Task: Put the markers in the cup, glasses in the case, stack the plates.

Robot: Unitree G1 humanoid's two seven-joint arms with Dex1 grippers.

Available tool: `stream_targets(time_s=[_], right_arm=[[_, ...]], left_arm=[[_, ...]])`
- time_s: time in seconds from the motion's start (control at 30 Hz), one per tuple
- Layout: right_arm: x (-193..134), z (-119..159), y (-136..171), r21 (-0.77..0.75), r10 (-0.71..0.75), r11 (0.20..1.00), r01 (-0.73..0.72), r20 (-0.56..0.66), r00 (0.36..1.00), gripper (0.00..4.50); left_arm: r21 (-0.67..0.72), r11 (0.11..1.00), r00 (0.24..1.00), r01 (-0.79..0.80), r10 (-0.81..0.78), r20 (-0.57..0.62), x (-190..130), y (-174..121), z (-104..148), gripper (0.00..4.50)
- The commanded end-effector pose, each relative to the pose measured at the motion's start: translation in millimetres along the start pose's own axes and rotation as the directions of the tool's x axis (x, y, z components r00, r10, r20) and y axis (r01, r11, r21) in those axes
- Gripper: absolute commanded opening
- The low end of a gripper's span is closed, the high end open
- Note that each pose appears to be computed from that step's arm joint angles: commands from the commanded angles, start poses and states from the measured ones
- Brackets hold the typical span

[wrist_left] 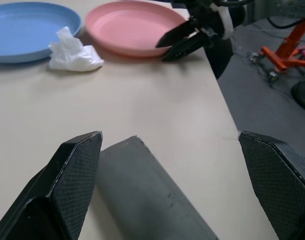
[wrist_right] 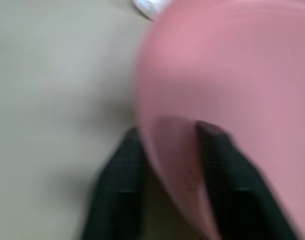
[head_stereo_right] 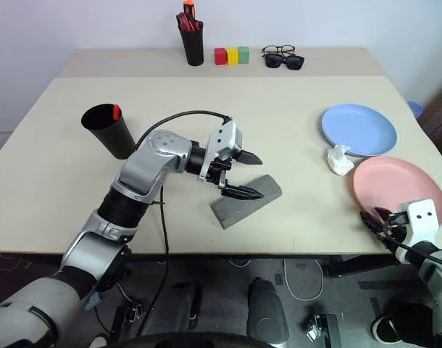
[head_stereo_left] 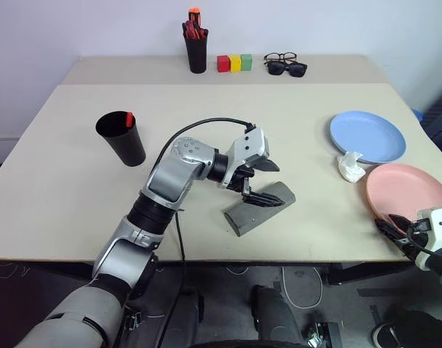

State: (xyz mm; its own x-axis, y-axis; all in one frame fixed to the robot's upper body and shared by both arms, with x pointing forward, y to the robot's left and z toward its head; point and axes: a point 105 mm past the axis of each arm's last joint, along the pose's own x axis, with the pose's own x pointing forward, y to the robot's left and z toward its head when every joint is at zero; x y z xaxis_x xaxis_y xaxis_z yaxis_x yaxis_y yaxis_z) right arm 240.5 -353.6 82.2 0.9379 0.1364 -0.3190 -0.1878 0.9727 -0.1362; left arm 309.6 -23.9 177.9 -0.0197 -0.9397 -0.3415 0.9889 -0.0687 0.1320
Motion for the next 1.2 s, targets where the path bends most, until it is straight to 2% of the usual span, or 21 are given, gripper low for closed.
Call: stream_targets(time_s=[0.03,0.17,0.37,0.53,0.67,0.8,0.93,1.07,1.17,1.2], right_arm=[[-2,4,-2,-0.029,-0.010,1.000,0.010,0.005,1.000,0.04],[-1,12,-2,-0.065,-0.031,0.997,0.033,0.031,0.999,0.04],[8,63,-12,-0.270,-0.069,0.957,0.108,0.150,0.986,0.04],[40,101,-15,-0.438,-0.007,0.894,0.098,0.205,0.979,0.04],[64,109,-21,-0.496,0.022,0.865,0.079,0.195,0.981,0.04],[97,124,-36,-0.530,-0.022,0.839,0.121,0.189,0.982,0.04],[112,132,-42,-0.537,-0.069,0.828,0.160,0.186,0.980,0.04],[119,146,-43,-0.542,-0.095,0.816,0.201,0.216,0.972,1.44],[120,159,-39,-0.530,-0.084,0.818,0.222,0.272,0.959,3.09],[120,164,-38,-0.523,-0.075,0.822,0.225,0.292,0.953,3.49]], left_arm=[[0.028,0.999,0.999,0.025,-0.026,0.020,1,-5,8,4.50],[0.027,0.999,0.999,0.032,-0.032,0.019,3,-6,8,4.50],[0.015,1.000,0.999,0.023,-0.023,0.029,3,-6,9,4.50],[-0.002,1.000,0.999,-0.013,0.013,0.033,3,-3,8,4.50],[-0.033,0.998,0.998,-0.053,0.054,0.035,2,-1,4,4.50],[-0.093,0.987,0.990,-0.131,0.135,0.040,-6,0,-4,4.50],[-0.133,0.974,0.981,-0.185,0.191,0.035,-13,-2,-10,4.50],[-0.167,0.960,0.973,-0.223,0.230,0.023,-18,-5,-15,4.50],[-0.181,0.954,0.969,-0.238,0.245,0.018,-20,-4,-17,4.50],[-0.184,0.953,0.969,-0.240,0.247,0.016,-20,-4,-18,4.50]])
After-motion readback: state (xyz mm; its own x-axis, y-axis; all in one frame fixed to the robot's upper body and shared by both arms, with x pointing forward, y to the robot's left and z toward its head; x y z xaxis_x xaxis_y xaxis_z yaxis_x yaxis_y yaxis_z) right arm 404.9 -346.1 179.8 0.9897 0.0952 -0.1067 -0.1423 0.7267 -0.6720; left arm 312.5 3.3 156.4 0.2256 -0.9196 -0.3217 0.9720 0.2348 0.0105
